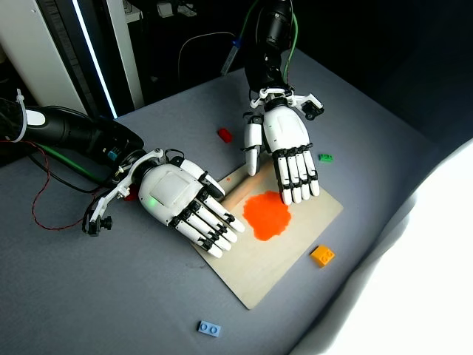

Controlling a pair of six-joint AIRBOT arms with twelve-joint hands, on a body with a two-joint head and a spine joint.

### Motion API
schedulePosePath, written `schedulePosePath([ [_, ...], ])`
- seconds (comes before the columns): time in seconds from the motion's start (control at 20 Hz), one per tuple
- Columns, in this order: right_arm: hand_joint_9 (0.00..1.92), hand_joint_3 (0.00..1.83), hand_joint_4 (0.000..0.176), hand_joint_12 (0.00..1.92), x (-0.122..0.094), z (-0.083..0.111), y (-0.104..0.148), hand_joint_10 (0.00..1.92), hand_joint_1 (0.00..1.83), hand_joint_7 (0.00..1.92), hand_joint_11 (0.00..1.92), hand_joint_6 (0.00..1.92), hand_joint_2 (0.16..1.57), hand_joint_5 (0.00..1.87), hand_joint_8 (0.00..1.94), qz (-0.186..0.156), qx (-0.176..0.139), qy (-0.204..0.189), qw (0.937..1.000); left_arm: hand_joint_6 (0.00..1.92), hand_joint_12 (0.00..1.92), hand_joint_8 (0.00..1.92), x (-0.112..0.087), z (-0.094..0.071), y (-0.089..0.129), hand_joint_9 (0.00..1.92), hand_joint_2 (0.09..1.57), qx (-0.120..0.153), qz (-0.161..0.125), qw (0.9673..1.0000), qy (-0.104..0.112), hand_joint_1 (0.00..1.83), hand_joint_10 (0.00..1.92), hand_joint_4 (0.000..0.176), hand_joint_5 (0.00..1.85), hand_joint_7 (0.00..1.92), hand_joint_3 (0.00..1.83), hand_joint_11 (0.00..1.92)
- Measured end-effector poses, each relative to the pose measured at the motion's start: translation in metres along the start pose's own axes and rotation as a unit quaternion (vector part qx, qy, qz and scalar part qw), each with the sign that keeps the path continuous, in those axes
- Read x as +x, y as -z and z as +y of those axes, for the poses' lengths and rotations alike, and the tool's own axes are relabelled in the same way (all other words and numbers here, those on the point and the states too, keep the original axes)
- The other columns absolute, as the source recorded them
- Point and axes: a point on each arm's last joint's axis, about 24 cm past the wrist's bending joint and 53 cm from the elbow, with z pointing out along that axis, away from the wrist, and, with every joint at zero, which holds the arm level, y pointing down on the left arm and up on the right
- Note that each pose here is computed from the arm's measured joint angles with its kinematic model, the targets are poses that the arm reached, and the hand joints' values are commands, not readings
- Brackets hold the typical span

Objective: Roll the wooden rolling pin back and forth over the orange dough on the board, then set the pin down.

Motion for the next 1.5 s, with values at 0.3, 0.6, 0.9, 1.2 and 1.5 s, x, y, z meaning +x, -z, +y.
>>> schedulePosePath([
  [0.3, 0.29, 0.08, 0.000, 0.60, -0.003, 0.004, -0.006, 0.01, 0.00, 0.37, 0.00, 0.01, 1.57, 0.35, 0.00, -0.001, 0.003, -0.007, 1.0000, 0.00, 0.02, 0.00, -0.017, -0.009, -0.006, 0.11, 1.50, 0.010, -0.007, 0.9999, -0.008, 0.00, 0.00, 0.000, 0.16, 0.15, 0.00, 0.02],
  [0.6, 0.27, 0.07, 0.000, 0.46, -0.007, 0.013, -0.011, 0.00, 0.00, 0.34, 0.00, 0.00, 1.57, 0.32, 0.00, -0.007, -0.004, -0.012, 0.9999, 0.01, 0.04, 0.00, -0.023, -0.018, -0.014, 0.10, 1.49, 0.015, 0.012, 0.9996, -0.019, 0.00, 0.01, 0.000, 0.14, 0.15, 0.00, 0.04],
  [0.9, 0.29, 0.06, 0.000, 0.58, -0.010, 0.012, -0.012, 0.00, 0.00, 0.35, 0.00, 0.00, 1.57, 0.32, 0.00, -0.009, -0.004, -0.010, 0.9999, 0.00, 0.19, 0.00, -0.031, -0.032, -0.018, 0.08, 1.48, 0.030, 0.044, 0.9969, -0.058, 0.00, 0.00, 0.000, 0.13, 0.12, 0.00, 0.00],
  [1.2, 0.30, 0.03, 0.000, 0.58, -0.010, 0.012, -0.012, 0.00, 0.00, 0.35, 0.00, 0.00, 1.56, 0.31, 0.00, -0.009, -0.004, -0.010, 0.9999, 0.00, 0.22, 0.00, -0.052, -0.047, -0.018, 0.11, 1.48, 0.039, 0.058, 0.9941, -0.083, 0.00, 0.01, 0.000, 0.14, 0.14, 0.00, 0.00],
  [1.5, 0.29, 0.06, 0.000, 0.52, -0.057, 0.023, -0.036, 0.01, 0.00, 0.35, 0.00, 0.01, 1.57, 0.35, 0.01, -0.045, -0.022, 0.003, 0.9987, 0.01, 0.12, 0.01, -0.041, -0.066, -0.008, 0.10, 1.49, 0.053, 0.099, 0.9895, -0.091, 0.00, 0.01, 0.000, 0.14, 0.15, 0.00, 0.00],
])
